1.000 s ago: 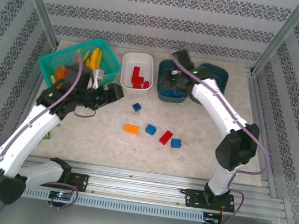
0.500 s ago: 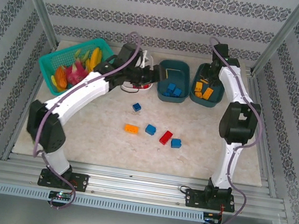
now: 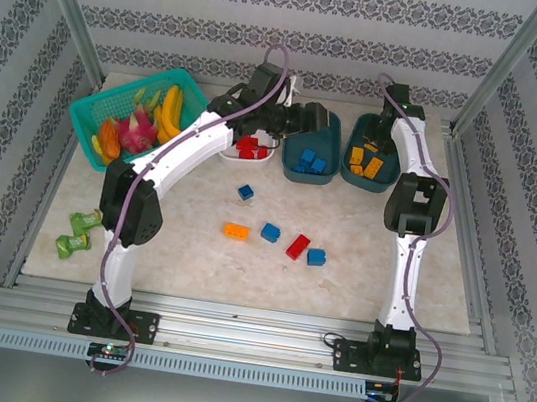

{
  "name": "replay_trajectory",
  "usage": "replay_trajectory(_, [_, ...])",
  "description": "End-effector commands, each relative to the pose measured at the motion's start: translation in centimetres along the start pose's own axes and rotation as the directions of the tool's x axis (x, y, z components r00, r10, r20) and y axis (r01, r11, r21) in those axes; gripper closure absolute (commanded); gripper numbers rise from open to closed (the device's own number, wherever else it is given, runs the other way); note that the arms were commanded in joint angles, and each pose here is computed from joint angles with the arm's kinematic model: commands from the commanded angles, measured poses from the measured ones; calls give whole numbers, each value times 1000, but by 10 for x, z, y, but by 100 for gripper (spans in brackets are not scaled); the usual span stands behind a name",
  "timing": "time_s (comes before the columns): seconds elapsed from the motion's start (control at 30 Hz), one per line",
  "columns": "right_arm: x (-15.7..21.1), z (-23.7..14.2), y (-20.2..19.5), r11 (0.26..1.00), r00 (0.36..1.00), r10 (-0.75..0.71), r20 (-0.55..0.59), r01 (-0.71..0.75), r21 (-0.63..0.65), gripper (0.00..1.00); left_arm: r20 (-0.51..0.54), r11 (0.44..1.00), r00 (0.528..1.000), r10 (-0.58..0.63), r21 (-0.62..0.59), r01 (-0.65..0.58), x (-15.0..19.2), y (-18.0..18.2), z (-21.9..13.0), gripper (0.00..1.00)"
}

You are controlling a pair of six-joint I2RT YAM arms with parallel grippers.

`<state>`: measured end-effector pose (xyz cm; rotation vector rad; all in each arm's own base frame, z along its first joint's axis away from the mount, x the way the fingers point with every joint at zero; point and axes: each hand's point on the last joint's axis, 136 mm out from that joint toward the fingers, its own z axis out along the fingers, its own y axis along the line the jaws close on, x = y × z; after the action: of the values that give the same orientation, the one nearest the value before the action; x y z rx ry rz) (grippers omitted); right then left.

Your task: Sort the legos into containers by color

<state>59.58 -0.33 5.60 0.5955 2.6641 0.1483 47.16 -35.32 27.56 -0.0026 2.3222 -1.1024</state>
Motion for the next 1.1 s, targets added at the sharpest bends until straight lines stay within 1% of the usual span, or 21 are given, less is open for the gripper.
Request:
replay_trajectory(0.0, [2, 5, -5, 1000, 999, -19, -35, 19, 2, 60, -5, 1000, 1000, 26, -7, -26, 0, -5, 3, 16])
replay_trajectory(0.07, [5, 7, -6, 1000, 998, -25, -49, 26, 10, 52, -4, 1000, 1000, 24, -13, -24, -1, -4, 3, 16])
replay_trajectory(0.13, [6, 5, -6, 1000, 998, -28, -51, 28, 9, 46, -6, 1000, 1000, 22, -20, -22, 0, -4, 1, 16])
replay_trajectory(0.27, [-4, -18, 2, 999, 999, -33, -16, 33, -15, 38, -5, 999, 1000, 22, -40, -22, 1, -2, -5, 16])
replay_trajectory(0.4, [-19, -62, 18, 998, 996, -54, 66, 57, -38, 35, -7, 997, 1000, 25, -73, -25, 5, 0, -18, 16])
replay_trajectory(0.47, [-23, -90, 28, 996, 992, -66, 110, 71, -48, 35, -3, 994, 1000, 23, -108, -23, 8, 5, -29, 16])
replay_trajectory(0.53, [-18, -117, 43, 992, 986, -89, 143, 100, -73, 35, 0, 988, 1000, 23, -150, -23, 15, 13, -42, 16])
replay_trajectory(0.6, [-4, -141, 60, 985, 978, -124, 170, 142, -94, 35, 11, 980, 1000, 15, -197, -13, 23, 24, -59, 16])
replay_trajectory(0.7, [38, -168, 95, 962, 963, -202, 179, 230, -149, 35, 28, 966, 1000, -7, -259, 14, 43, 45, -91, 16])
replay_trajectory(0.73, [58, -174, 109, 946, 953, -240, 182, 272, -175, 35, 30, 958, 999, -20, -284, 28, 53, 55, -102, 16])
replay_trajectory(0.8, [99, -184, 137, 904, 930, -316, 190, 356, -239, 34, 42, 940, 998, -40, -337, 52, 71, 75, -125, 16])
replay_trajectory(0.9, [169, -188, 176, 810, 875, -454, 166, 483, -332, 33, 54, 906, 994, -90, -411, 105, 105, 111, -158, 16])
replay_trajectory(0.97, [216, -184, 197, 731, 811, -567, 140, 575, -368, 33, 70, 888, 987, -142, -432, 158, 128, 131, -177, 16])
replay_trajectory(1.0, [233, -181, 203, 698, 779, -613, 128, 611, -374, 33, 79, 882, 984, -159, -437, 177, 137, 139, -184, 15])
replay_trajectory(1.07, [267, -172, 216, 619, 696, -709, 109, 689, -377, 32, 107, 872, 977, -184, -440, 212, 155, 152, -198, 14])
